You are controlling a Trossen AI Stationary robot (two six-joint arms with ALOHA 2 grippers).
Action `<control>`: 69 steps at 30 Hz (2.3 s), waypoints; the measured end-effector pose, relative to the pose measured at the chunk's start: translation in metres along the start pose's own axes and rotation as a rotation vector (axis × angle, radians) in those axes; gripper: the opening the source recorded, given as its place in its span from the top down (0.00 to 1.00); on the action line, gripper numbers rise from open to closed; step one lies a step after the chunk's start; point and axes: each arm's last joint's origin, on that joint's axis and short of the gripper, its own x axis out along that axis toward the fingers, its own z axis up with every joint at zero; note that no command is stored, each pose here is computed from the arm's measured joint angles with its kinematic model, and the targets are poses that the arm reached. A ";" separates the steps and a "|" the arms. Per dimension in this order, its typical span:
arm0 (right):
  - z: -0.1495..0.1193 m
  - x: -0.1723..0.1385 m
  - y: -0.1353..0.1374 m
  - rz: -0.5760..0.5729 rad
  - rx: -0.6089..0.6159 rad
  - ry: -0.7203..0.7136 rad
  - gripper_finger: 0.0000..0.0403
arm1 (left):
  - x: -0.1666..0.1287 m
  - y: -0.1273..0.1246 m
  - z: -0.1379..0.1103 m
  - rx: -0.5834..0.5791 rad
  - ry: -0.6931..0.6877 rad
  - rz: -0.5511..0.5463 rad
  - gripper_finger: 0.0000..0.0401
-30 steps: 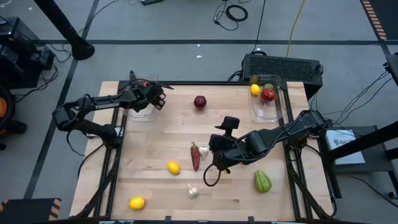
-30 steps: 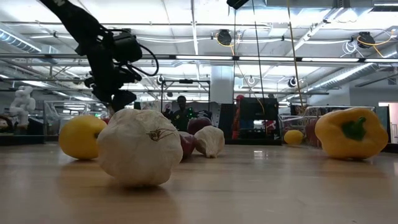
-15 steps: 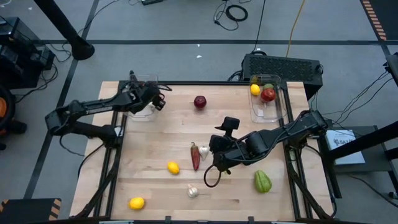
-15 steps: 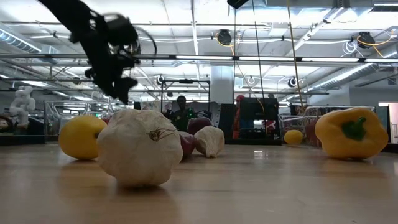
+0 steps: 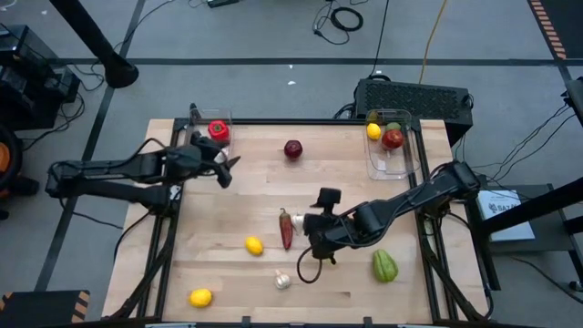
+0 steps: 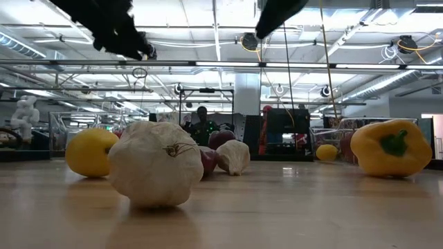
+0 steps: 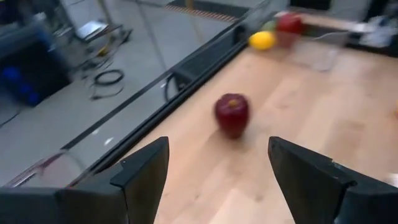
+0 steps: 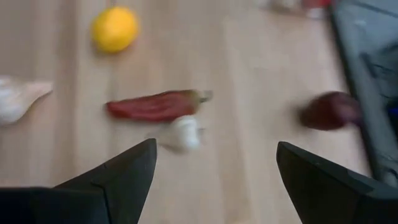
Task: Sort produce into baskets
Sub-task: Put the red chili pepper into the left transparent bin
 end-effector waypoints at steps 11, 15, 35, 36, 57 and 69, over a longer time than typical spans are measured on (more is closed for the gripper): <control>-0.011 0.062 0.019 0.236 -0.244 -0.185 0.20 | -0.012 -0.009 0.004 0.081 -0.074 -0.083 0.30; -0.014 0.079 0.024 0.203 -0.309 -0.174 0.20 | -0.012 -0.009 0.006 0.088 -0.087 -0.084 0.30; -0.028 0.146 0.065 0.063 -0.815 -0.119 0.22 | -0.012 -0.009 0.005 0.094 -0.079 -0.079 0.30; -0.028 0.149 0.066 0.063 -0.829 -0.116 0.22 | -0.012 -0.009 0.005 0.096 -0.079 -0.079 0.30; -0.020 0.169 0.066 0.051 -0.765 -0.100 0.46 | -0.012 -0.009 0.005 0.118 -0.081 -0.079 0.30; -0.019 0.169 0.066 0.049 -0.754 -0.107 0.67 | -0.012 -0.009 0.005 0.117 -0.081 -0.079 0.30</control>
